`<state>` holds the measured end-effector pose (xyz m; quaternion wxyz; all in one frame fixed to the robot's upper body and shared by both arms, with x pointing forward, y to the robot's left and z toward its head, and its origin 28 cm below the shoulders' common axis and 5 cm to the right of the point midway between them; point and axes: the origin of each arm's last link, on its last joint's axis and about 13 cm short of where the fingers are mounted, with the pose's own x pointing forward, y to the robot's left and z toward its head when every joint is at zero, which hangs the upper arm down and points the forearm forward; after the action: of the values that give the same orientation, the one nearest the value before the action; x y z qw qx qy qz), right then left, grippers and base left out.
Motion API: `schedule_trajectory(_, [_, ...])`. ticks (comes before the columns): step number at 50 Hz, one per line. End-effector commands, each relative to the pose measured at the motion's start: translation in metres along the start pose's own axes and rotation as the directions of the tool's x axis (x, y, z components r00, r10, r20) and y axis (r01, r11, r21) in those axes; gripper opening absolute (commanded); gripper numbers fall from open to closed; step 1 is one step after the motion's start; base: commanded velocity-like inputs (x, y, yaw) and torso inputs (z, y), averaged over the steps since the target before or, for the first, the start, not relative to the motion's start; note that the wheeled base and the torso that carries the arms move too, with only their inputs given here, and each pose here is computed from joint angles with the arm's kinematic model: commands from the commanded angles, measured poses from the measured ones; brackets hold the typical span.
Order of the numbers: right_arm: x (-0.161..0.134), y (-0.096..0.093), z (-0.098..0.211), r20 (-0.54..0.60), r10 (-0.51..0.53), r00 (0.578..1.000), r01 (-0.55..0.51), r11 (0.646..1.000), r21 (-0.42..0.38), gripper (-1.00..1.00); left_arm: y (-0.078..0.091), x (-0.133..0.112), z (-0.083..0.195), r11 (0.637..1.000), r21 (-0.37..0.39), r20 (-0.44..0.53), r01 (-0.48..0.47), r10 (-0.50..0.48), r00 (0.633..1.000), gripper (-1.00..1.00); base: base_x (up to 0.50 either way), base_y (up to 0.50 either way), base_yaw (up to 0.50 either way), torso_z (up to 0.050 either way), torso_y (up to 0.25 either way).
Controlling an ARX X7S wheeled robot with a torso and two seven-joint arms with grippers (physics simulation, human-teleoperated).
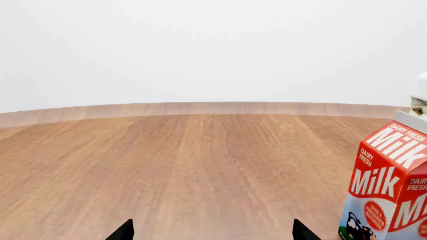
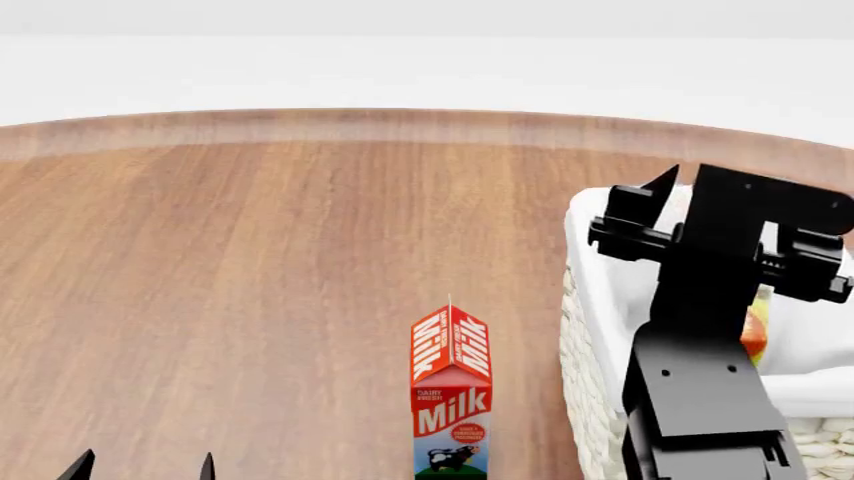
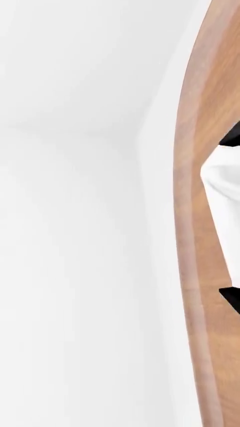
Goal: Pick up the orange juice, and put it in the basket.
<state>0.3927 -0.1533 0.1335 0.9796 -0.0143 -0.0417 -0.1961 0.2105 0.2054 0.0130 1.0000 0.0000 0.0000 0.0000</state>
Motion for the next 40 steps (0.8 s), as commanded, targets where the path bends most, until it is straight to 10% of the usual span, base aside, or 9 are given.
schedule_trajectory(1, [-0.016, -0.001, 0.013, 0.071, 0.042, 0.997, -0.043, 0.999, 0.016, 1.0, 0.0, 0.0, 0.0, 1.0, 0.0, 0.0, 0.0, 0.0, 1.0, 1.0, 0.0, 0.0, 0.0, 0.0, 0.0])
schedule_trajectory(40, [-0.064, -0.003, 0.056, 0.263, 0.158, 0.952, -0.188, 0.978, 0.095, 1.0, 0.0, 0.0, 0.0, 1.0, 0.0, 0.0, 0.0, 0.0, 1.0, 1.0, 0.0, 0.0, 0.0, 0.0, 0.0])
